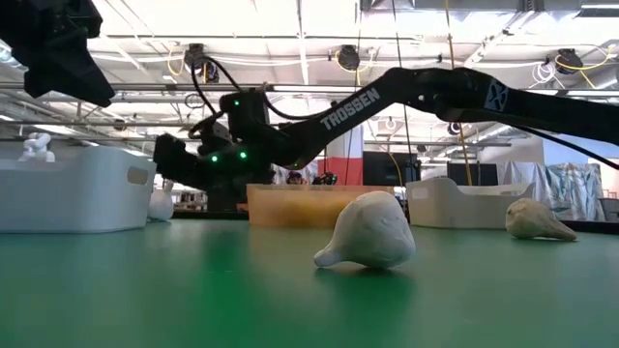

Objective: Sort produce into baskets
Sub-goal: Put the garlic into the right white bin

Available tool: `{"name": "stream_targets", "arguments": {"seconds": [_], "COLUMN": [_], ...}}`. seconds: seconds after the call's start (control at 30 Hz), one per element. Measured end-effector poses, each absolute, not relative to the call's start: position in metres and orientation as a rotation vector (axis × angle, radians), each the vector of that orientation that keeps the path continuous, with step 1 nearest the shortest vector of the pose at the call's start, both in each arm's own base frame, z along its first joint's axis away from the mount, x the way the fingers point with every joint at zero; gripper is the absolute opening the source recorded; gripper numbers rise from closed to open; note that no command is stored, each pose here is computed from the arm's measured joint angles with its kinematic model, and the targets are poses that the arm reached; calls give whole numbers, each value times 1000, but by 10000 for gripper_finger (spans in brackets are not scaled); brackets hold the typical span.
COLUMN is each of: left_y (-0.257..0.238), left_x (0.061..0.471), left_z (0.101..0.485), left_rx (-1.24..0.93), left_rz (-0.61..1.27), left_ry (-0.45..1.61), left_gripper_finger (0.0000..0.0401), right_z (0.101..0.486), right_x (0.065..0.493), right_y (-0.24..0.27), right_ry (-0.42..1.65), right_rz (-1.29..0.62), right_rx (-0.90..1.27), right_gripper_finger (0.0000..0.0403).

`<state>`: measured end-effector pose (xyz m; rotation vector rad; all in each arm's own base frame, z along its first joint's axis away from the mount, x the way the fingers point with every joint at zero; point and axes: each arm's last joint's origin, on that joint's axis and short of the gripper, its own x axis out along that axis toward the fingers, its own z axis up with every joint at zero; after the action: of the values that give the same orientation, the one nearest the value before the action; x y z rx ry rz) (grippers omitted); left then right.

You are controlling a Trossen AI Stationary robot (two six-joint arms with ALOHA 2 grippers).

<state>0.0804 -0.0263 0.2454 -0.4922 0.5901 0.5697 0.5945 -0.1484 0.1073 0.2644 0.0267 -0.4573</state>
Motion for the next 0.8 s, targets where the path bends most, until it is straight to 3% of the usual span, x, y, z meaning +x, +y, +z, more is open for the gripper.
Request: {"name": "stream_targets", "arguments": {"seconds": [0.7, 0.8], "left_y": [-26, -26], "left_x": [80, 80], "left_z": [245, 245], "left_rx": [-479, -479], "left_rz": [571, 571], "left_ry": [595, 595], "left_gripper_finger": [125, 125], "right_z": [105, 105], "right_x": [593, 593], "right_y": [-153, -153], "right_ry": [70, 69], "right_rz": [-409, -409], "right_rx": [196, 196], "right_gripper_finger": [8, 3]}}
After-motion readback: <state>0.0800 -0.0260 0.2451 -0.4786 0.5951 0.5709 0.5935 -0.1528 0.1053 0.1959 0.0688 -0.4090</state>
